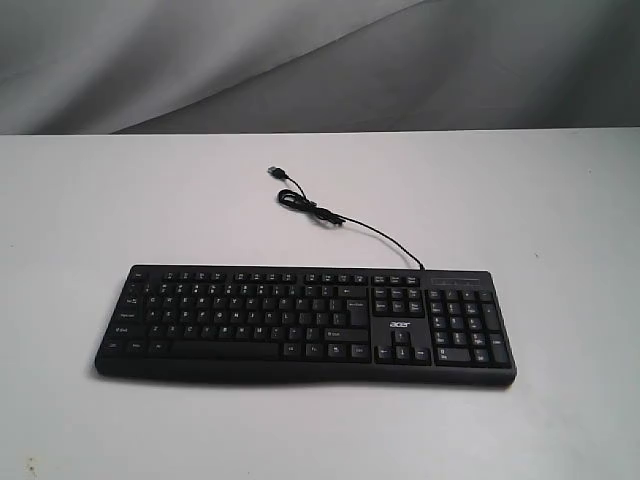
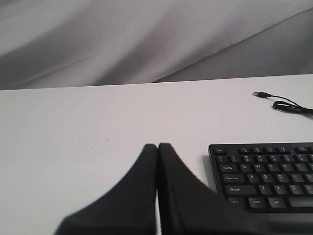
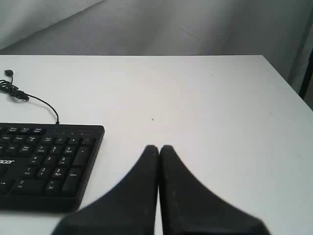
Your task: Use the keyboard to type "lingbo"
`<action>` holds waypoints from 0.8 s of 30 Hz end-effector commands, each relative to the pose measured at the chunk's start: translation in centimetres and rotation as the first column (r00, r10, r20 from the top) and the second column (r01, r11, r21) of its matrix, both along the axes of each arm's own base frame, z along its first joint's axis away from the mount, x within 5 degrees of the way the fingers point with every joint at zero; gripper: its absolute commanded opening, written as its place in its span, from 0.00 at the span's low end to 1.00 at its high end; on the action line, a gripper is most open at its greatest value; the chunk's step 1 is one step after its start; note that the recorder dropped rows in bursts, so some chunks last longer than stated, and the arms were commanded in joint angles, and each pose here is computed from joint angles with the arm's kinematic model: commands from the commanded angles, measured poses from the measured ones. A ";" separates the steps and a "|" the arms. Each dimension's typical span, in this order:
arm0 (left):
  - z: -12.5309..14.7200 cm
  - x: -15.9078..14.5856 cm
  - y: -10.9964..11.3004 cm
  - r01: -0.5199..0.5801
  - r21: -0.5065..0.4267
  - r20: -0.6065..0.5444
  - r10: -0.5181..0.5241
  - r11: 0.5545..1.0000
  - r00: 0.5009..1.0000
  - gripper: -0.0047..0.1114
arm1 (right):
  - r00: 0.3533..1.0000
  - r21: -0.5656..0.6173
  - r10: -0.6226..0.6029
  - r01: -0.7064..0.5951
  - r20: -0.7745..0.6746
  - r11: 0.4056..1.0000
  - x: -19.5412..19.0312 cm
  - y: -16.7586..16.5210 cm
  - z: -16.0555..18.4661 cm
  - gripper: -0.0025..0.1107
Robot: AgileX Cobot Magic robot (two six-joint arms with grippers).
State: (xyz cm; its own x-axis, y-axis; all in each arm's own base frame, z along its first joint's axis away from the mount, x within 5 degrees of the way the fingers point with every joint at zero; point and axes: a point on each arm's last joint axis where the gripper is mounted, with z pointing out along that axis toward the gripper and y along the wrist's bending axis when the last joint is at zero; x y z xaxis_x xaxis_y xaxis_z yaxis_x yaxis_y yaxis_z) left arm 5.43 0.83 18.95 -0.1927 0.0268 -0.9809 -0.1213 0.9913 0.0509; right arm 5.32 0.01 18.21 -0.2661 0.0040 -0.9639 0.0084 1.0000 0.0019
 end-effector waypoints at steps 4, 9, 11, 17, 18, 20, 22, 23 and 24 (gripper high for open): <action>0.0 0.0 0.0 0.000 -0.001 0.012 0.000 1.000 1.000 0.04 | 1.000 0.000 0.003 -0.003 0.015 1.000 0.0 0.0 0.0 0.02; 0.0 0.0 0.0 0.000 -0.001 0.012 0.000 1.000 1.000 0.04 | 0.966 -0.001 -0.008 0.008 0.259 1.000 0.3 -0.1 2.2 0.02; 0.0 0.0 0.0 0.000 -0.001 0.012 0.000 1.000 1.000 0.04 | 0.933 0.001 -0.013 0.013 0.360 1.000 0.3 -0.1 3.2 0.02; 0.0 0.0 0.0 0.000 -0.001 0.012 0.000 1.000 1.000 0.04 | 0.895 0.001 -0.017 0.018 0.446 1.000 0.2 -0.2 4.1 0.02; 0.0 0.0 0.0 0.000 -0.001 0.012 0.000 1.000 1.000 0.04 | 0.878 0.001 -0.018 0.020 0.478 1.000 0.1 -0.2 4.4 0.02; 0.0 0.0 0.0 0.000 -0.001 0.012 0.000 1.000 1.000 0.04 | 0.821 0.031 -0.032 0.018 0.570 0.999 -0.2 -0.3 5.3 0.02; 0.0 0.0 0.0 0.000 -0.001 0.012 0.000 1.000 1.000 0.04 | 0.789 0.043 -0.038 0.015 0.613 0.999 -0.4 -0.3 5.8 0.02; 0.0 0.0 0.0 0.000 -0.001 0.012 0.000 1.000 1.000 0.04 | 0.769 0.061 -0.047 0.010 0.638 0.998 -0.5 -0.3 6.0 0.02; 0.0 0.0 0.0 0.000 -0.001 0.012 0.000 1.000 1.000 0.04 | 0.744 0.098 -0.062 -0.004 0.665 0.995 -0.6 -0.4 6.3 0.02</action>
State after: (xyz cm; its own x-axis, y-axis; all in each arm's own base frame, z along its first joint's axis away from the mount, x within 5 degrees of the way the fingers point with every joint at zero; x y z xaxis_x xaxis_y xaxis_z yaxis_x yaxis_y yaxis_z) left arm 5.43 0.83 18.95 -0.1927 0.0268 -0.9809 -0.1213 0.9913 0.0509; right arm 5.09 -0.26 23.75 0.3464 0.0251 -0.9378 0.0260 0.9990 0.0364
